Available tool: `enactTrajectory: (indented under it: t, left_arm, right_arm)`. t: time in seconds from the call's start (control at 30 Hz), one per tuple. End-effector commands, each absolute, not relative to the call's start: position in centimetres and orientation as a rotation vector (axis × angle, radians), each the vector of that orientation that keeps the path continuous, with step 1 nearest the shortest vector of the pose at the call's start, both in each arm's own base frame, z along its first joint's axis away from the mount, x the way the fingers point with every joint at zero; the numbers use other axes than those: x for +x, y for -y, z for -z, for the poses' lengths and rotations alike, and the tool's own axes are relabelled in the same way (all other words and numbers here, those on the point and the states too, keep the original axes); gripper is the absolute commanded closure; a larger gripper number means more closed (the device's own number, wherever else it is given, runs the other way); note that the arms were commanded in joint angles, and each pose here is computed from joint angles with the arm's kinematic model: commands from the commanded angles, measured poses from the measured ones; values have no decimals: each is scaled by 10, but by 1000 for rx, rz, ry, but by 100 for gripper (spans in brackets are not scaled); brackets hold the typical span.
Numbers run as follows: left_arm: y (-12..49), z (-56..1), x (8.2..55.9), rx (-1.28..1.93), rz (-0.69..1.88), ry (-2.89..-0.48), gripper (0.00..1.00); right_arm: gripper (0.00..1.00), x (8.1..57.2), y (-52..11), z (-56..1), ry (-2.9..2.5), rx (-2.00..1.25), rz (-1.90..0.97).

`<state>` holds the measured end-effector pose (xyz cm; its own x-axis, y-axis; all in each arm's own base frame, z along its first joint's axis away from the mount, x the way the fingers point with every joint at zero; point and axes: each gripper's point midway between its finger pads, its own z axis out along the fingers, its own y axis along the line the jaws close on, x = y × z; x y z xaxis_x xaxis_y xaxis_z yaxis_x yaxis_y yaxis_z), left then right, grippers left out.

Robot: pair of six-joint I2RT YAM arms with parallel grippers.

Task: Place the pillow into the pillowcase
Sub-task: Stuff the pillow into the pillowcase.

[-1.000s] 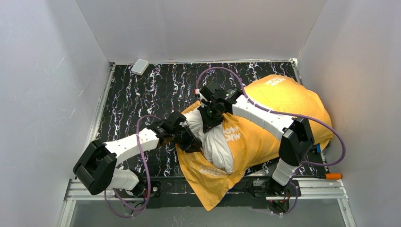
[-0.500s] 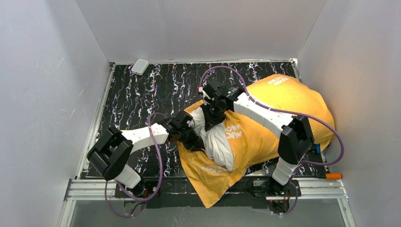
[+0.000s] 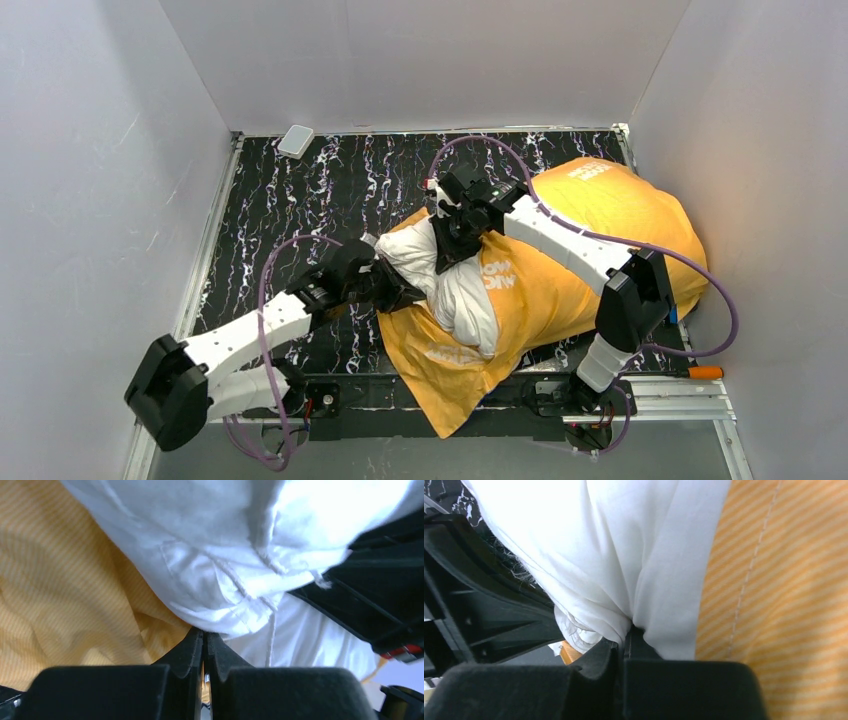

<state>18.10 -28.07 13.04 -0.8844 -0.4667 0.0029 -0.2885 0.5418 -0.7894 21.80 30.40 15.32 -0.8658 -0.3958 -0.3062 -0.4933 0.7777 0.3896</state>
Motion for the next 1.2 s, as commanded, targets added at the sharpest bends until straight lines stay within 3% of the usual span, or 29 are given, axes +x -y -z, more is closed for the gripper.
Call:
enactTrajectory:
  t: [0.0, 0.23, 0.5, 0.77, 0.87, 0.97, 1.03, 1.17]
  left_arm:
    - [279, -205, 199, -596, 1481, -2243, 100]
    - [248, -269, 213, -667, 1608, -1817, 100]
    - [223, -336, 236, -656, 1619, -1439, 100]
    - [264, -433, 239, -325, 1797, -1335, 100]
    - [282, -446, 235, -200, 1842, -1365, 100]
    - [287, -432, 233, -201, 1869, -1426, 100]
    - [288, -414, 232, -234, 1876, -1478, 100]
    - [286, -381, 226, -262, 1844, -1596, 100]
  right_arm:
    - [99, 217, -283, -146, -2807, -694, -583]
    - [99, 210, -277, -143, -2823, -783, -575]
    - [99, 162, -251, -110, -2980, -865, -551]
    - [99, 153, -244, -97, -2935, -1114, -152]
    - [99, 173, -274, -132, -2792, -1095, -282]
    - [85, 199, -313, -210, -2570, -1005, -533]
    - [69, 216, -327, -264, -2430, -915, -667]
    - [52, 240, -327, -337, -2263, -792, -767]
